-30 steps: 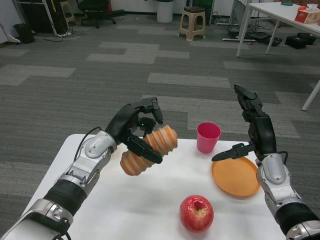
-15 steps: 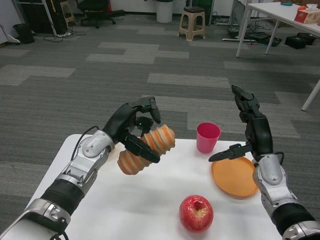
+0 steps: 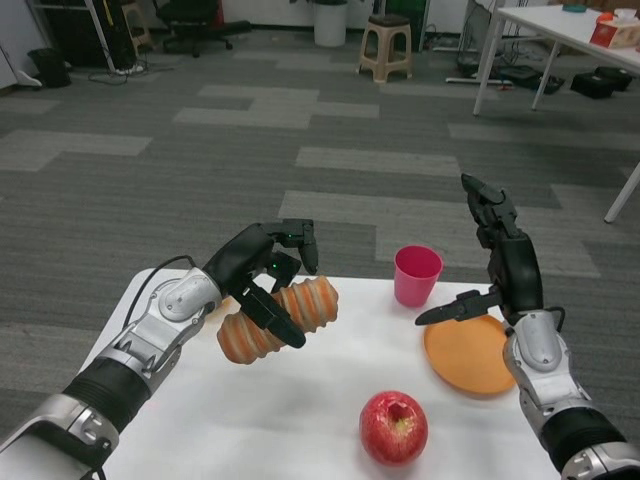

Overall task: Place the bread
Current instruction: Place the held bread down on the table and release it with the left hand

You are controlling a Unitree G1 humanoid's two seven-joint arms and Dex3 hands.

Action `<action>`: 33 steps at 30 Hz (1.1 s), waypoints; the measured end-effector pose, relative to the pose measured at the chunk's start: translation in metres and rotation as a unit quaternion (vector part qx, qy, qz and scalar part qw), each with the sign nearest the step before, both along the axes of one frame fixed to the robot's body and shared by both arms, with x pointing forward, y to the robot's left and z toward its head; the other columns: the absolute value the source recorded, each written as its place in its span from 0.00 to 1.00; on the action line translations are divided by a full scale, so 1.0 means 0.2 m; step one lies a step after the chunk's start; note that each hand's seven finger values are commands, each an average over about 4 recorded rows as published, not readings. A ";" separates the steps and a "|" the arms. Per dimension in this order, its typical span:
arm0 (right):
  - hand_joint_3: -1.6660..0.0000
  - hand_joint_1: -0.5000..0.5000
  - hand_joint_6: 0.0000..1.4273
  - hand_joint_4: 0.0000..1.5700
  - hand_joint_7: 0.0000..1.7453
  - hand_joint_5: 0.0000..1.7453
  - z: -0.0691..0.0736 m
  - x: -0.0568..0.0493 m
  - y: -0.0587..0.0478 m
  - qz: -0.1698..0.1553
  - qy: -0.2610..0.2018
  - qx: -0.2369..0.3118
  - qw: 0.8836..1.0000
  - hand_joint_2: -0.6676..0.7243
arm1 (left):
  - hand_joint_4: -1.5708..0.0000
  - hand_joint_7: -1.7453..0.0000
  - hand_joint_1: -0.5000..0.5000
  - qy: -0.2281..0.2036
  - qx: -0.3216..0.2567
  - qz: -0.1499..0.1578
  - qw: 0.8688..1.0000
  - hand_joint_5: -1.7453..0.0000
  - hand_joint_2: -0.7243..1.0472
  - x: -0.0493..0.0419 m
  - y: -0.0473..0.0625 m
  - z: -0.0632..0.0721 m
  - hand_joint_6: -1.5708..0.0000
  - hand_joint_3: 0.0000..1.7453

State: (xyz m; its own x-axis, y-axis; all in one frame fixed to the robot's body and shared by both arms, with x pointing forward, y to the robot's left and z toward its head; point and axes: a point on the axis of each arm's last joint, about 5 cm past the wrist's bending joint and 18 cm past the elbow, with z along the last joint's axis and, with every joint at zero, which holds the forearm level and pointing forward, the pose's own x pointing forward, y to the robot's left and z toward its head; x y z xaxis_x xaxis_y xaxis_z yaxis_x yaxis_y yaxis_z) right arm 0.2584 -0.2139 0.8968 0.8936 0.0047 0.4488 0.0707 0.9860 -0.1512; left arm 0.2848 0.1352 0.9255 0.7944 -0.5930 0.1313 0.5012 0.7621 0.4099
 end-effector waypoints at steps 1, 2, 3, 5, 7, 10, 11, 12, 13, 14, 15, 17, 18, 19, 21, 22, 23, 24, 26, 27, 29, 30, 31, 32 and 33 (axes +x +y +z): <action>0.95 0.21 0.00 0.00 0.28 0.00 0.00 0.00 0.00 -0.001 0.001 0.000 1.000 0.55 | 0.00 0.04 1.00 0.009 0.007 -0.002 1.000 0.00 0.55 0.001 0.00 -0.02 0.53 0.05; 0.95 0.21 0.00 0.00 0.28 0.00 0.00 0.00 0.00 -0.002 0.003 -0.001 1.000 0.55 | 0.01 0.04 1.00 0.020 0.016 -0.003 1.000 0.00 0.55 0.003 0.00 -0.04 0.53 0.05; 0.95 0.21 0.00 0.00 0.28 0.00 0.00 0.01 0.00 -0.002 0.003 -0.001 1.000 0.55 | 0.01 0.04 1.00 0.033 0.025 -0.003 0.999 0.00 0.55 0.005 0.00 -0.06 0.53 0.05; 0.95 0.21 0.00 0.00 0.28 0.00 0.00 0.02 0.00 -0.003 0.003 -0.002 1.000 0.55 | 0.01 0.04 1.00 0.059 0.039 0.000 0.997 0.00 0.55 0.006 0.01 -0.12 0.53 0.05; 0.95 0.21 0.00 0.00 0.28 0.00 0.01 0.02 -0.01 -0.004 0.004 -0.003 1.000 0.55 | 0.00 0.04 1.00 0.079 0.047 0.005 0.996 0.00 0.55 0.005 0.02 -0.16 0.53 0.05; 0.95 0.21 0.00 0.00 0.28 0.00 0.00 0.03 -0.01 -0.006 0.007 -0.004 1.000 0.55 | 0.00 0.04 1.00 0.093 0.055 0.014 0.994 0.00 0.55 0.011 0.03 -0.20 0.53 0.05; 0.95 0.21 0.00 0.00 0.28 0.00 0.00 0.03 -0.01 -0.006 0.008 -0.005 1.000 0.55 | 0.00 0.04 1.00 0.095 0.057 0.018 0.994 0.00 0.55 0.017 0.03 -0.21 0.53 0.05; 0.95 0.21 0.00 0.00 0.28 0.00 0.00 0.03 -0.01 -0.006 0.009 -0.005 1.000 0.55 | 0.00 0.04 1.00 0.096 0.058 0.022 0.993 0.00 0.55 0.022 0.02 -0.21 0.52 0.05; 0.95 0.21 0.00 0.00 0.28 0.00 0.00 0.03 -0.01 -0.006 0.009 -0.006 1.000 0.55 | 0.00 0.04 1.00 0.097 0.059 0.028 0.993 0.00 0.55 0.027 0.02 -0.22 0.52 0.05; 0.95 0.21 0.00 0.00 0.28 0.00 0.01 0.04 -0.01 -0.006 0.009 -0.006 1.000 0.55 | 0.00 0.04 1.00 0.099 0.060 0.034 0.993 0.00 0.55 0.030 0.02 -0.23 0.52 0.05; 0.95 0.21 0.00 0.00 0.28 0.00 0.01 0.04 -0.01 -0.006 0.009 -0.006 1.000 0.55 | 0.00 0.04 1.00 0.101 0.061 0.040 0.992 0.00 0.55 0.031 0.01 -0.24 0.53 0.05; 0.95 0.21 0.00 0.00 0.27 0.00 0.01 0.04 -0.01 -0.007 0.011 -0.007 1.000 0.55 | 0.00 0.04 1.00 0.106 0.066 0.053 0.991 0.00 0.55 0.027 0.01 -0.26 0.53 0.05; 0.95 0.21 0.00 0.00 0.27 0.00 0.00 0.04 -0.01 -0.008 0.013 -0.007 1.000 0.55 | 0.00 0.04 1.00 0.110 0.069 0.059 0.990 0.00 0.55 0.023 0.00 -0.28 0.53 0.05; 0.95 0.21 0.00 0.00 0.27 0.00 0.00 0.04 -0.01 -0.008 0.015 -0.007 1.000 0.55 | 0.00 0.04 1.00 0.113 0.074 0.063 0.989 0.00 0.55 0.019 0.00 -0.29 0.53 0.05; 0.95 0.21 0.00 0.00 0.28 0.00 0.00 0.04 -0.01 -0.009 0.016 -0.007 1.000 0.55 | 0.01 0.04 1.00 0.117 0.081 0.067 0.988 0.00 0.55 0.012 0.00 -0.30 0.54 0.05; 0.95 0.21 0.00 0.00 0.28 0.00 0.00 0.04 -0.01 -0.009 0.017 -0.007 1.000 0.55 | 0.02 0.04 1.00 0.117 0.083 0.068 0.987 0.00 0.55 0.011 0.00 -0.31 0.55 0.05; 0.95 0.21 0.00 0.00 0.28 0.00 0.00 0.04 -0.01 -0.009 0.017 -0.007 1.000 0.55 | 0.03 0.04 1.00 0.116 0.084 0.068 0.987 0.00 0.55 0.011 0.00 -0.31 0.58 0.05; 0.95 0.21 0.00 0.00 0.28 0.00 0.00 0.04 -0.01 -0.009 0.017 -0.007 1.000 0.55 | 0.04 0.04 1.00 0.115 0.084 0.069 0.987 0.00 0.55 0.012 0.00 -0.31 0.60 0.05; 0.95 0.21 0.00 0.00 0.27 0.00 0.00 0.04 -0.01 -0.009 0.017 -0.007 1.000 0.55 | 0.05 0.04 1.00 0.115 0.085 0.072 0.987 0.00 0.55 0.013 0.00 -0.31 0.65 0.05; 0.95 0.21 0.00 0.00 0.27 0.00 0.00 0.04 -0.01 -0.009 0.017 -0.007 1.000 0.55 | 0.06 0.04 1.00 0.115 0.085 0.073 0.987 0.00 0.55 0.013 0.00 -0.31 0.66 0.05; 0.95 0.21 0.00 0.00 0.27 0.00 -0.01 0.04 -0.01 -0.010 0.019 -0.007 1.000 0.55 | 0.11 0.04 1.00 0.116 0.087 0.074 0.987 0.00 0.55 0.012 0.00 -0.31 0.70 0.05; 0.95 0.21 0.00 0.00 0.26 0.00 -0.01 0.04 -0.01 -0.011 0.020 -0.008 1.000 0.55 | 0.15 0.04 1.00 0.118 0.089 0.075 0.986 0.00 0.55 0.012 0.00 -0.31 0.72 0.05; 0.95 0.21 0.00 0.00 0.26 0.00 -0.01 0.04 -0.01 -0.011 0.020 -0.008 1.000 0.55 | 0.21 0.04 1.00 0.120 0.090 0.075 0.986 0.00 0.55 0.012 0.00 -0.31 0.74 0.05; 0.95 0.21 0.00 0.00 0.26 0.00 -0.01 0.04 -0.01 -0.011 0.021 -0.008 1.000 0.55 | 0.26 0.04 1.00 0.123 0.092 0.076 0.985 0.00 0.55 0.012 0.00 -0.31 0.76 0.05; 0.95 0.21 0.00 0.00 0.27 0.00 -0.01 0.04 -0.01 -0.012 0.021 -0.008 1.000 0.55 | 0.33 0.04 1.00 0.125 0.094 0.077 0.985 0.00 0.55 0.012 0.00 -0.32 0.78 0.05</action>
